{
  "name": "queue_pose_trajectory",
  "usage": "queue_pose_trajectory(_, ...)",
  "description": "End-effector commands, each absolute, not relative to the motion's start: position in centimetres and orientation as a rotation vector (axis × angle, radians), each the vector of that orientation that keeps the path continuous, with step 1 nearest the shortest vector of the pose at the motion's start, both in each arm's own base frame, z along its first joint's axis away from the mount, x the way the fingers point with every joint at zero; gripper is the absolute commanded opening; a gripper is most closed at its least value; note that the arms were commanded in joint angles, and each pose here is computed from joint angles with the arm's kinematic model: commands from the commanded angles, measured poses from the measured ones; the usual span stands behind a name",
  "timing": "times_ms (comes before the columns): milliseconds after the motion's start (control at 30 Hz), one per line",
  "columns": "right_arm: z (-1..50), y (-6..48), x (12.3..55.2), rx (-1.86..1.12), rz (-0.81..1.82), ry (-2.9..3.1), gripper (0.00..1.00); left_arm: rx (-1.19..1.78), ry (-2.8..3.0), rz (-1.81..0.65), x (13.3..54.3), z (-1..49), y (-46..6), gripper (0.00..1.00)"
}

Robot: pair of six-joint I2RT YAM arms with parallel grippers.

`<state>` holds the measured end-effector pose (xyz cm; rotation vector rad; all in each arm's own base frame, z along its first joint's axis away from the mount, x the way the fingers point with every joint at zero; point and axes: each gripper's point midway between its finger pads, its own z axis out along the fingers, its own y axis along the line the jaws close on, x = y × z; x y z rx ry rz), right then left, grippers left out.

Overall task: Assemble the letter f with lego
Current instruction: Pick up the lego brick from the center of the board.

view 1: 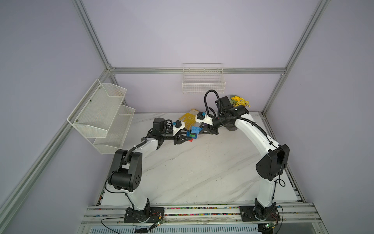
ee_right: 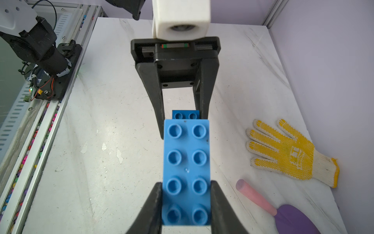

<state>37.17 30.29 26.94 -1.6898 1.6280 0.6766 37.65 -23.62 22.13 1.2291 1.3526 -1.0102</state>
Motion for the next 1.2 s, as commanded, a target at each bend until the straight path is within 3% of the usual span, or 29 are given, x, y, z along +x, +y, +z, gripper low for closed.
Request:
queue_pose_trajectory(0,28.27,30.87,36.59,-1.704,0.703,1.561,0.23,1.256,1.296,-1.021,37.54,23.33,-23.61,0.44)
queue_pose_trajectory(467,28.21,30.87,36.6,-1.698,0.709,1.569,0.27,1.272,1.303,-1.019,37.39,23.15,-23.64,0.38)
queue_pose_trajectory(667,28.26,30.89,36.55,-1.696,0.708,1.57,0.45,1.279,1.3,-1.011,37.32,23.27,-23.68,0.36)
queue_pose_trajectory(867,28.3,30.88,36.61,-1.692,0.704,1.572,0.53,1.284,1.302,-1.008,37.33,23.26,-23.65,0.32)
queue_pose_trajectory(1167,28.44,30.8,37.14,-1.667,0.668,1.573,0.93,1.282,1.319,-1.019,37.33,22.85,-23.67,0.3)
